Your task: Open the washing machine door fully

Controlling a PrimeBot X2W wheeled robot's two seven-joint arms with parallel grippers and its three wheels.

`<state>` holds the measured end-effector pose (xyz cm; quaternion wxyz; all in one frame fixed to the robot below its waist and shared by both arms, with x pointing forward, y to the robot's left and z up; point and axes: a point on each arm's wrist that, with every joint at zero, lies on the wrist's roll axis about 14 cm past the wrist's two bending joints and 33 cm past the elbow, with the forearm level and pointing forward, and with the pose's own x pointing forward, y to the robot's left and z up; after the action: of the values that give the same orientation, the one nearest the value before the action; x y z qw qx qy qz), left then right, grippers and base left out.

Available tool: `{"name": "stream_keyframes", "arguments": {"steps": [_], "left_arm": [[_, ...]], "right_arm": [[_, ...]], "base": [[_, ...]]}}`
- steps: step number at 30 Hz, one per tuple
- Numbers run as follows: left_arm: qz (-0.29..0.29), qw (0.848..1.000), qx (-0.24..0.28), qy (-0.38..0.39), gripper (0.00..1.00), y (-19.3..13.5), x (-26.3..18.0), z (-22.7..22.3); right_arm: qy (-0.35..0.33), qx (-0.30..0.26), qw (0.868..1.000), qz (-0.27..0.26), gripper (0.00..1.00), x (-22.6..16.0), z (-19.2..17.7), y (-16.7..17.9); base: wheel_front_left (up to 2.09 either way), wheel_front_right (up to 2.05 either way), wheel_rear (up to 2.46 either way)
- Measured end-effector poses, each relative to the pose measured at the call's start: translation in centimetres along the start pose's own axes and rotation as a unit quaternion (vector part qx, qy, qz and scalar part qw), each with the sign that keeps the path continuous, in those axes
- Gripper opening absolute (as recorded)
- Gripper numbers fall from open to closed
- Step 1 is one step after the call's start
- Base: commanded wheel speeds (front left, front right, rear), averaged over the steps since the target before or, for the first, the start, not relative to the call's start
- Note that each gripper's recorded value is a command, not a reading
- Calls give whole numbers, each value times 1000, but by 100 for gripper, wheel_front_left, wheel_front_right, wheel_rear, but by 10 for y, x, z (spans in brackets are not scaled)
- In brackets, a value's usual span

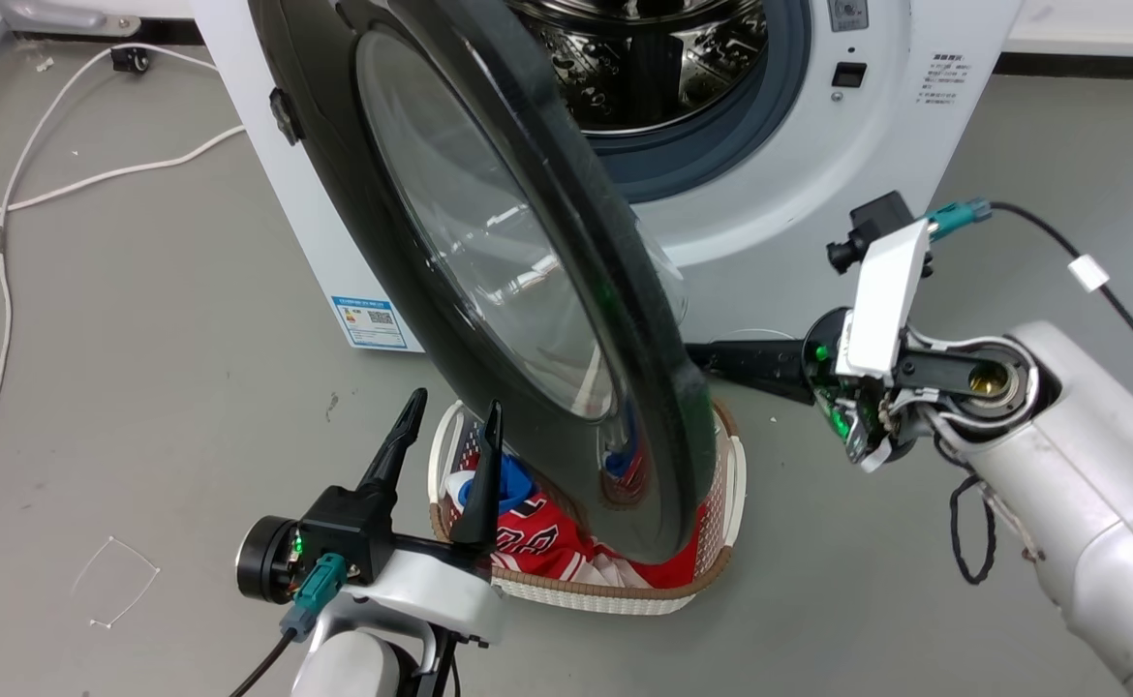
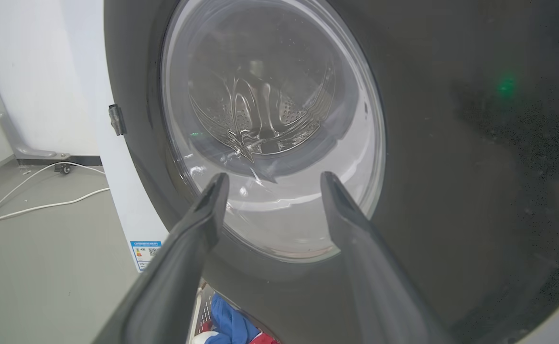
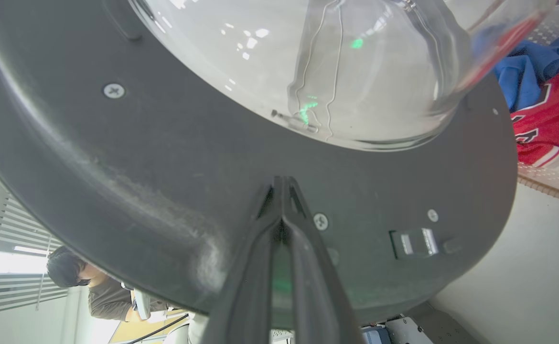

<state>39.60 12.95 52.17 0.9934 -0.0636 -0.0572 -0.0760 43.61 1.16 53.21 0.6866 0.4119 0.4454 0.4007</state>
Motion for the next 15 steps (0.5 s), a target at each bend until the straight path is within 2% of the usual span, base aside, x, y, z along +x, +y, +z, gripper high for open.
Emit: {"name": "stream_keyframes", "arguments": {"steps": [15], "left_arm": [[-5, 1000, -8, -3, 100, -7, -7, 3]], "right_arm": [[-9, 15, 999, 39, 0, 3, -36, 11]], "base": [[0, 0, 0]]}}
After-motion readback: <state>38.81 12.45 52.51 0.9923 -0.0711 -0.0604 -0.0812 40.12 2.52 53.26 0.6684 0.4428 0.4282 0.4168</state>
